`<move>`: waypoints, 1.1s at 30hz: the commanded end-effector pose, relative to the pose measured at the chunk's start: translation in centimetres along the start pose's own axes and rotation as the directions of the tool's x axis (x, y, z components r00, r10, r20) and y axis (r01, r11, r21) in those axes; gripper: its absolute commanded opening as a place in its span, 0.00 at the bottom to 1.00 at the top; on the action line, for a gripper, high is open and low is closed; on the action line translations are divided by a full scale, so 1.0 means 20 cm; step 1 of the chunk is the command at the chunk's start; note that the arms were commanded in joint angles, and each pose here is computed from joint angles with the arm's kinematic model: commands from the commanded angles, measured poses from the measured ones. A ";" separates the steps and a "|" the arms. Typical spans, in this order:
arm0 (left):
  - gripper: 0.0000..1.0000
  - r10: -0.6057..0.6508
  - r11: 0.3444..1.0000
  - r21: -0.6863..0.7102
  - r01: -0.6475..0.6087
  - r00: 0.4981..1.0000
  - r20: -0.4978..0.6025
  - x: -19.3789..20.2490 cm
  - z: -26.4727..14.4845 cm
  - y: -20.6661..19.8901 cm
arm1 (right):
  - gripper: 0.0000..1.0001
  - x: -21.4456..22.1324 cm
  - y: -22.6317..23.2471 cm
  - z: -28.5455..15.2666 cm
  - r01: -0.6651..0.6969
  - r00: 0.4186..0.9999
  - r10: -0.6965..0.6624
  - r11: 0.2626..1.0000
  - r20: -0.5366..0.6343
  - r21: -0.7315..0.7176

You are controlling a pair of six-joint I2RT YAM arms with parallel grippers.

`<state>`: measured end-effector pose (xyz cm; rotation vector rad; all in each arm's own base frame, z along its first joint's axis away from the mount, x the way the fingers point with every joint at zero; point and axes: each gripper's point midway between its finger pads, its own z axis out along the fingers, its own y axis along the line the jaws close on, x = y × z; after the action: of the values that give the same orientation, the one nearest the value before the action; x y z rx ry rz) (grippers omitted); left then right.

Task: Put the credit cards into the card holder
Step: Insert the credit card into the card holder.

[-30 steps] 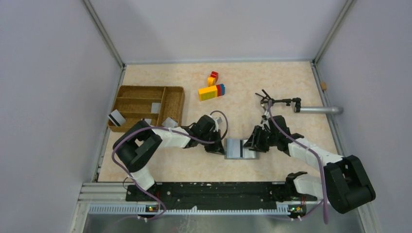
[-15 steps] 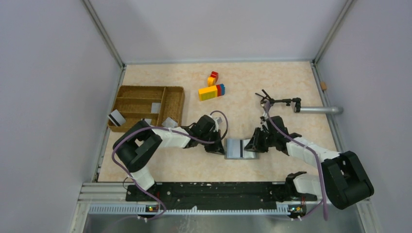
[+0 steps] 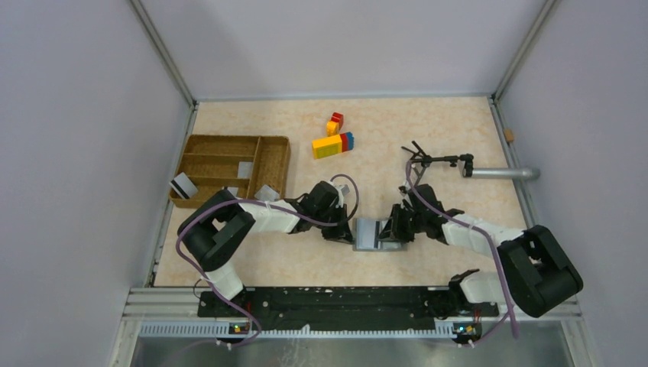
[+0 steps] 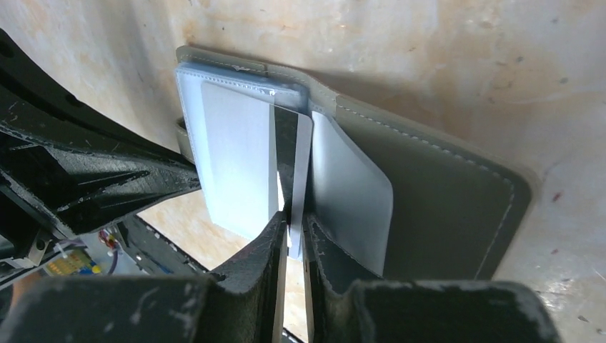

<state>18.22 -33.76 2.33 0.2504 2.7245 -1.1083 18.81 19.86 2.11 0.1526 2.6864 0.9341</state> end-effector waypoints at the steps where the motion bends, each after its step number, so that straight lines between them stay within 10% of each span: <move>1: 0.00 0.008 0.999 0.032 -0.008 1.000 0.005 0.01 0.01 -0.02 | 0.12 -0.09 0.15 0.01 0.047 0.998 -0.045 0.998 0.044 -0.047; 33: 0.00 0.005 1.000 0.008 -0.005 1.000 0.002 0.03 0.01 0.02 | 0.33 -0.29 0.31 0.10 0.298 0.950 -0.297 0.955 0.096 0.003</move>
<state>18.05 -33.74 2.21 0.2509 2.7197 -1.1252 23.15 22.81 3.73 -0.0763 2.6247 0.7758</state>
